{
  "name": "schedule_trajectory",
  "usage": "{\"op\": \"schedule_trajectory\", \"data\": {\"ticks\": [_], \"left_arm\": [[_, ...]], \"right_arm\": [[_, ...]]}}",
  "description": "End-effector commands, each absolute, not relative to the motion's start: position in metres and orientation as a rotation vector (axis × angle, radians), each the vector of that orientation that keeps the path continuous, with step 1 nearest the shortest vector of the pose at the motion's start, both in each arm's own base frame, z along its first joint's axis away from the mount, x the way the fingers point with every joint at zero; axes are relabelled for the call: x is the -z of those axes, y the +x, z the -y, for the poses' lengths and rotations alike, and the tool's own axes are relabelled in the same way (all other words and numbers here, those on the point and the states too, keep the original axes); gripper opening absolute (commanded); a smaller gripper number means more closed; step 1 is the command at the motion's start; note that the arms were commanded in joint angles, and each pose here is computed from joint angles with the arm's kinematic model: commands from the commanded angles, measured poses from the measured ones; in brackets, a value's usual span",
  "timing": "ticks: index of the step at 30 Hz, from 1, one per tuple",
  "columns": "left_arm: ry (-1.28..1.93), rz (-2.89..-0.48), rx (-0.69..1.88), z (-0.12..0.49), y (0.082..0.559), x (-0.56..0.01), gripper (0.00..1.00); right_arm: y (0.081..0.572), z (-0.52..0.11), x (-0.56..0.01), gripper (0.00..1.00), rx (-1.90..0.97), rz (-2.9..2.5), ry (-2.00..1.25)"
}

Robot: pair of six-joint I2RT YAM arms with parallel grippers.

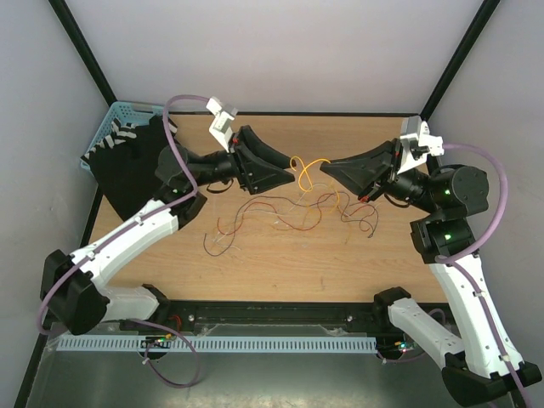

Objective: Zip-tie the wires
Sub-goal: Straighten the cable at the center of the board.

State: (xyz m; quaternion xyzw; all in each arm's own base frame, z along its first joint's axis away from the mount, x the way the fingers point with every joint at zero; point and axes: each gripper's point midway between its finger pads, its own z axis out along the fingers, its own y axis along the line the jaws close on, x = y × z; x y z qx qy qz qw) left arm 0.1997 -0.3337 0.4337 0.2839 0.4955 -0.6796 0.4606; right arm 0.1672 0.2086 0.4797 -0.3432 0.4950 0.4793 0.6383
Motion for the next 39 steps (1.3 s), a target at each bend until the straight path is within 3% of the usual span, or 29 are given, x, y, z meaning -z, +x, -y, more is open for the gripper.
{"op": "schedule_trajectory", "data": {"ticks": [1, 22, 26, 30, 39], "left_arm": [[0.741, -1.101, 1.648, 0.338, 0.195, -0.456, 0.57], [0.733, -0.992, 1.676, 0.35, 0.186, -0.475, 0.44], [0.73, -0.987, 1.672, 0.353, 0.189, -0.475, 0.32], [0.739, -0.983, 1.614, 0.351, 0.193, -0.469, 0.02], [0.646, -1.162, 1.296, 0.33, 0.225, -0.44, 0.0]], "right_arm": [[0.155, -0.209, -0.488, 0.0, -1.101, -1.066, -0.824], [0.154, -0.21, -0.479, 0.0, -1.111, -1.083, -0.833], [0.157, -0.21, -0.476, 0.0, -1.105, -1.093, -0.831], [0.171, -0.204, -0.474, 0.0, -1.034, -1.145, -0.771], [0.232, -0.167, -0.433, 0.0, -0.688, -1.42, -0.566]]}}
